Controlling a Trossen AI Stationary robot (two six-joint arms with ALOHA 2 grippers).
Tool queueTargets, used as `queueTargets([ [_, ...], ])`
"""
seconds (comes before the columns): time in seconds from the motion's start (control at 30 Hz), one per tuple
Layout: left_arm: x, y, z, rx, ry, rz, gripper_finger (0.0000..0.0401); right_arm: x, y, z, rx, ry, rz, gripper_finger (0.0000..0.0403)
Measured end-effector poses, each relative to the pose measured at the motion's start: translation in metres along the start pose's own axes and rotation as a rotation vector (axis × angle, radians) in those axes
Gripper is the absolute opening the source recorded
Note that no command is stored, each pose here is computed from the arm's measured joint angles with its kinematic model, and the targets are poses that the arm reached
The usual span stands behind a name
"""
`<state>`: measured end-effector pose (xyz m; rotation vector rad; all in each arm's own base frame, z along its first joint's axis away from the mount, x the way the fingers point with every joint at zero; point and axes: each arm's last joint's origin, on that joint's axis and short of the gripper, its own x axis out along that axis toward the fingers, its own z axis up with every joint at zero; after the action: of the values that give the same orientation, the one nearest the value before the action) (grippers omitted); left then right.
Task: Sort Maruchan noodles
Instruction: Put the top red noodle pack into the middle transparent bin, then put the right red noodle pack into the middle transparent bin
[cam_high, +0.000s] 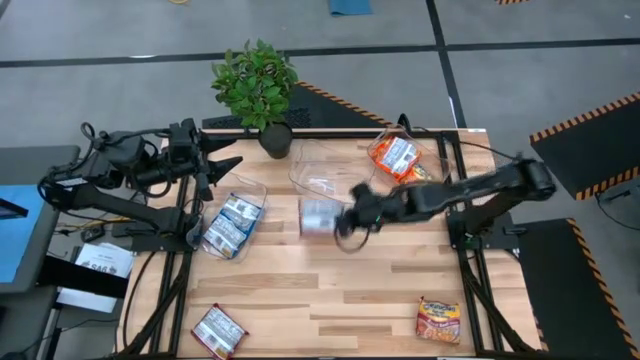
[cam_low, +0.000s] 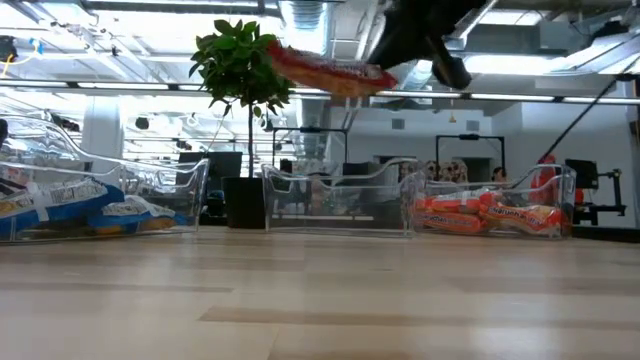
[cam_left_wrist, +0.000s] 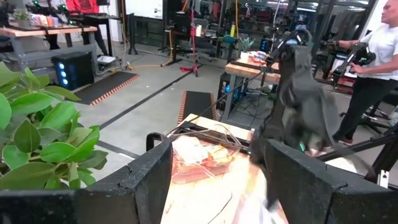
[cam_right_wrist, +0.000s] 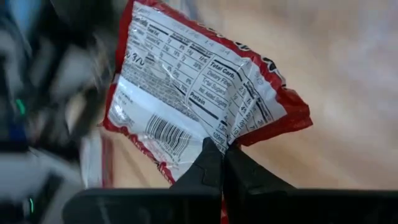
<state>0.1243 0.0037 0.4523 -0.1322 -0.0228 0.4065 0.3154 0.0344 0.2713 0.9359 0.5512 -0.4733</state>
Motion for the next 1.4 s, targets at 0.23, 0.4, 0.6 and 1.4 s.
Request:
queueTargets([
  [0.23, 0.008, -0.004, -0.003, 0.001, 0.02, 0.008, 0.0237, -0.012, -0.048, 0.07, 0.09, -0.294, -0.27, 0.0018],
  [0.4, 0.016, -0.007, -0.007, 0.007, 0.042, 0.011, 0.0237, 0.023, -0.075, 0.089, 0.149, -0.228, -0.324, 0.0021],
  [0.6, 0.02, -0.009, -0.009, 0.013, 0.054, 0.017, 0.0237, 0.053, -0.086, 0.101, 0.24, -0.223, -0.246, 0.0092],
  [1.4, 0.02, -0.009, -0.009, -0.014, 0.06, 0.029, 0.0237, -0.125, -0.057, -0.042, -0.081, 0.703, -0.184, 0.0281],
])
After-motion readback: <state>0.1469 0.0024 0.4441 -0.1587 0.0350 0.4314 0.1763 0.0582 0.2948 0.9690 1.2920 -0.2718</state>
